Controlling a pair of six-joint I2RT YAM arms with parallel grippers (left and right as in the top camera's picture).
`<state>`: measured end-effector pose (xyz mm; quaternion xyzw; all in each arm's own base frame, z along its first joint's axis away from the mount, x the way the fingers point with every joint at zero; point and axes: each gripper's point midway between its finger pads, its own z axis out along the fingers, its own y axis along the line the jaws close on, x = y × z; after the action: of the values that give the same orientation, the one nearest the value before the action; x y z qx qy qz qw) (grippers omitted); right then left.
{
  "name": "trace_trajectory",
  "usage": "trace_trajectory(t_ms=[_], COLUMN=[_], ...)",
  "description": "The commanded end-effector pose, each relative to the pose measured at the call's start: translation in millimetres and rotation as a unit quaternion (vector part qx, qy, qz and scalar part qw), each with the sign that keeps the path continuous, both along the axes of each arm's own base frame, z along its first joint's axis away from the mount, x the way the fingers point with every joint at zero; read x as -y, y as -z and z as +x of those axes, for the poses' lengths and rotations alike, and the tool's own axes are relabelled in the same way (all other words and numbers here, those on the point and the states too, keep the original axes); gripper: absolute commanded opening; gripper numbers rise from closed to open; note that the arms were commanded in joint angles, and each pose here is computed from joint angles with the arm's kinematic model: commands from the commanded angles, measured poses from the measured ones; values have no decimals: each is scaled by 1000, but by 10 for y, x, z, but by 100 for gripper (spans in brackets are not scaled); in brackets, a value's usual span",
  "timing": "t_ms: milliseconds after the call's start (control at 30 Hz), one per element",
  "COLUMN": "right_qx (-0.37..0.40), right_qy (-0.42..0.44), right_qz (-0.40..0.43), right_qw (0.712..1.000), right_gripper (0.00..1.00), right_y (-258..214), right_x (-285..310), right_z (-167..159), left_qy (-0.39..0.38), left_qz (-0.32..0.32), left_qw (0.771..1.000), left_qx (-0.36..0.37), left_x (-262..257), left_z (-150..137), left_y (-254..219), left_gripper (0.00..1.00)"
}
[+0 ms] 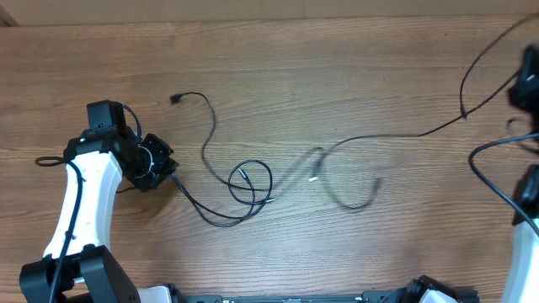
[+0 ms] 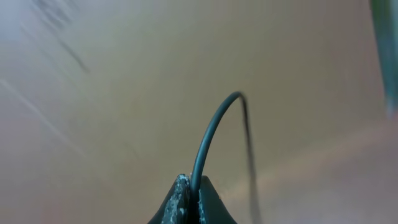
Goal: Untangle cables
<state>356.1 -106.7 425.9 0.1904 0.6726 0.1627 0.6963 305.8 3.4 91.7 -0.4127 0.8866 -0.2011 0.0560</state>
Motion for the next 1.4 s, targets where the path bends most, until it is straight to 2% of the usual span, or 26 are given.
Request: trace_trajectory(t_ms=[0,100,167,267,300,367,400,433,600,733,900,933,1067,1133,1200,1267,1367], right_qx=[66,104,122,138,138,119,104,93,50,31,23,22,21,21,19,17,14], right_qy=[74,93,95,101,100,87,80,75,43,25,20,20,20,20,19,19,19], right_qz=[-66,-107,-125,-158,-160,-153,-146,-140,-142,-150,-149,-149,-148,-148,-148,-147,-146], right_qw=[993,984,980,973,972,977,981,983,988,988,988,988,989,988,989,989,989], right_gripper=[4,4,4,4,4,4,4,4,4,4,4,4,4,4,4,4,4], right_y=[-720,-1156,-1346,-1532,-1538,-1439,-1361,-1299,-1052,-938,-895,-888,-884,-887,-878,-865,-851], right_x=[170,155,119,77,72,34,15,-4,-143,-236,-263,-262,-264,-265,-265,-266,-265], right_z=[-198,-323,-388,-467,-470,-424,-394,-368,-193,-113,-101,-100,-104,-108,-107,-109,-108], left_qy=[12,15,17,19,20,22,20,20,100,172,274,288,336,369,405,448,531], left_qz=[33,37,36,36,36,33,25,10,-112,-150,-151,-143,-40,37,98,138,169], left_qw=[999,999,999,999,999,999,999,1000,985,967,936,931,914,893,862,825,748], left_qx=[12,9,10,10,10,10,9,10,81,116,163,173,223,254,289,317,361], left_x=[-40,-35,-20,-1,5,36,71,137,763,1244,1919,2018,2286,2374,2504,2664,2994], left_z=[32,23,24,26,26,26,28,33,202,214,144,140,176,205,226,199,90], left_y=[-65,-59,-59,-60,-60,-62,-68,-84,-357,-498,-604,-613,-531,-477,-465,-459,-433], left_gripper=[10,10,7,9,14,38,54,64,68,83,100,99,100,99,100,99,100])
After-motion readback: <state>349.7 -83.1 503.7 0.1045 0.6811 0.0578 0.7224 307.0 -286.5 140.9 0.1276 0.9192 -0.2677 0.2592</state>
